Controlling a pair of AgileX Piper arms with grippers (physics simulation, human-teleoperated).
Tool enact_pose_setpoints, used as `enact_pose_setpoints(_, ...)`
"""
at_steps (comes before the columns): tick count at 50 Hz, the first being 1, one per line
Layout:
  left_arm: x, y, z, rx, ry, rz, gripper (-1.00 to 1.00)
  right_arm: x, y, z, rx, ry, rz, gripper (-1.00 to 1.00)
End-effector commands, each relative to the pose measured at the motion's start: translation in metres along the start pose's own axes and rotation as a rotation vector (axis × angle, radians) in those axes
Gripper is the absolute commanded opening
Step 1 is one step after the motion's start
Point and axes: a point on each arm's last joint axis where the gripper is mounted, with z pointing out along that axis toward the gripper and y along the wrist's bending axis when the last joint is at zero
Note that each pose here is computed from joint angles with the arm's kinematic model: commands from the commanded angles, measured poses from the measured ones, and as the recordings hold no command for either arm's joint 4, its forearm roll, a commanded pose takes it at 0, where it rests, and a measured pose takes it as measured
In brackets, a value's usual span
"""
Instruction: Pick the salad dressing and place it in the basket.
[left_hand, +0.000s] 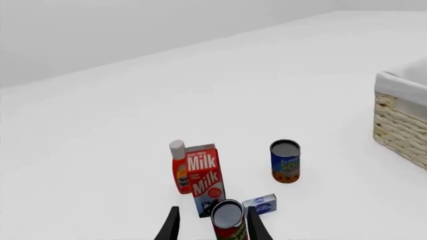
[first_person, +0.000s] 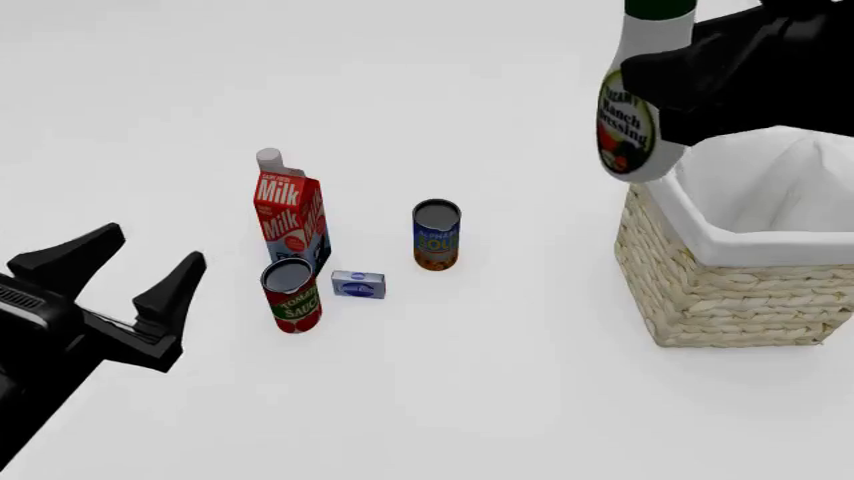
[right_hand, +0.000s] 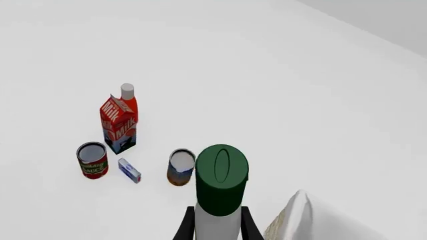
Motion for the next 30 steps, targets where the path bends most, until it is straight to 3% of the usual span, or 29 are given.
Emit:
enact_pose_setpoints(1,0.007,0.001,0.003,-0.009,0.044,-0.023,1.0,-0.01,-0.026,0.011,0.103,-0.007,0.072,-1.0)
enact_pose_setpoints(14,0.008,0.0,0.005,-0.003,0.047,-0.018,1.0,-0.009,-0.066,0.032,0.235,0.041,0.094,-1.0)
enact_pose_setpoints(30,0.007,0.0,0.008,-0.002,0.049,-0.015,1.0,-0.004,-0.1,0.052,0.322,0.086,0.115,-1.0)
